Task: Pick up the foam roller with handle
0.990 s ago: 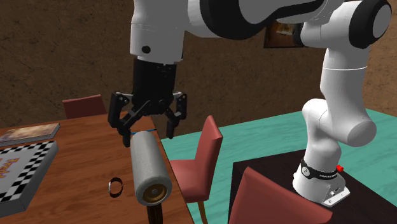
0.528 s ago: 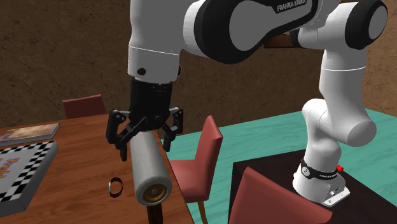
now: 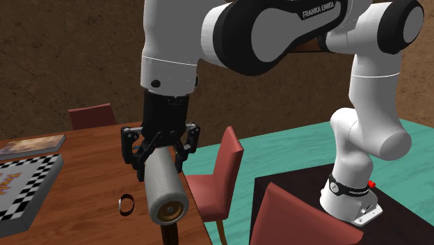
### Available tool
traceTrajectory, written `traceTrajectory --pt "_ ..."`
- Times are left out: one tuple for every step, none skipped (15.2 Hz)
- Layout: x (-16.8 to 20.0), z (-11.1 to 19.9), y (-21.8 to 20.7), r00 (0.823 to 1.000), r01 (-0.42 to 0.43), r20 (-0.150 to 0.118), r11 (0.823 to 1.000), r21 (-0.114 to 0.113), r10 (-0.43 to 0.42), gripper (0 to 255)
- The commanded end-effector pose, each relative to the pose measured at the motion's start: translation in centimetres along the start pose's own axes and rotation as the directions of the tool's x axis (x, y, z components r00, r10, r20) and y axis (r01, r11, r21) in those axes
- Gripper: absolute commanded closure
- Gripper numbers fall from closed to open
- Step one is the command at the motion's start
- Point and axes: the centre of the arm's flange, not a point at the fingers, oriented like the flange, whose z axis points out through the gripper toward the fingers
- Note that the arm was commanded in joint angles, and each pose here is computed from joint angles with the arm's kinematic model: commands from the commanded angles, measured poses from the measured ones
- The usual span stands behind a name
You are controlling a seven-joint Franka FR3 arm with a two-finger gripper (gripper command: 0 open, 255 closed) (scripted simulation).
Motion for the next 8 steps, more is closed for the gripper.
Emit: traceTrajectory --pt "0.0 0.1 0.0 1.0 0.0 0.001 1.0 -0.003 0.0 255" --pt "-0.1 0.1 0.0 1.0 0.0 0.001 1.0 -0.003 0.0 255" --pt "0.0 0.1 0.0 1.0 0.0 0.001 1.0 -0.003 0.0 255" --pt "0.1 0.1 0.0 1.0 0.0 0.001 1.0 -0.003 0.0 255" --pt "0.1 -0.4 -0.1 1.0 0.0 0.001 1.0 -0.003 0.0 255" --pt "0.1 -0.9 -0.2 1.0 0.0 0.001 1.0 -0.003 0.0 255" --pt "0.2 -1.4 -0.3 1.0 0.0 0.001 1.0 -0.003 0.0 255" --pt "0.2 -2.0 -0.4 1.0 0.0 0.001 1.0 -0.003 0.0 255"
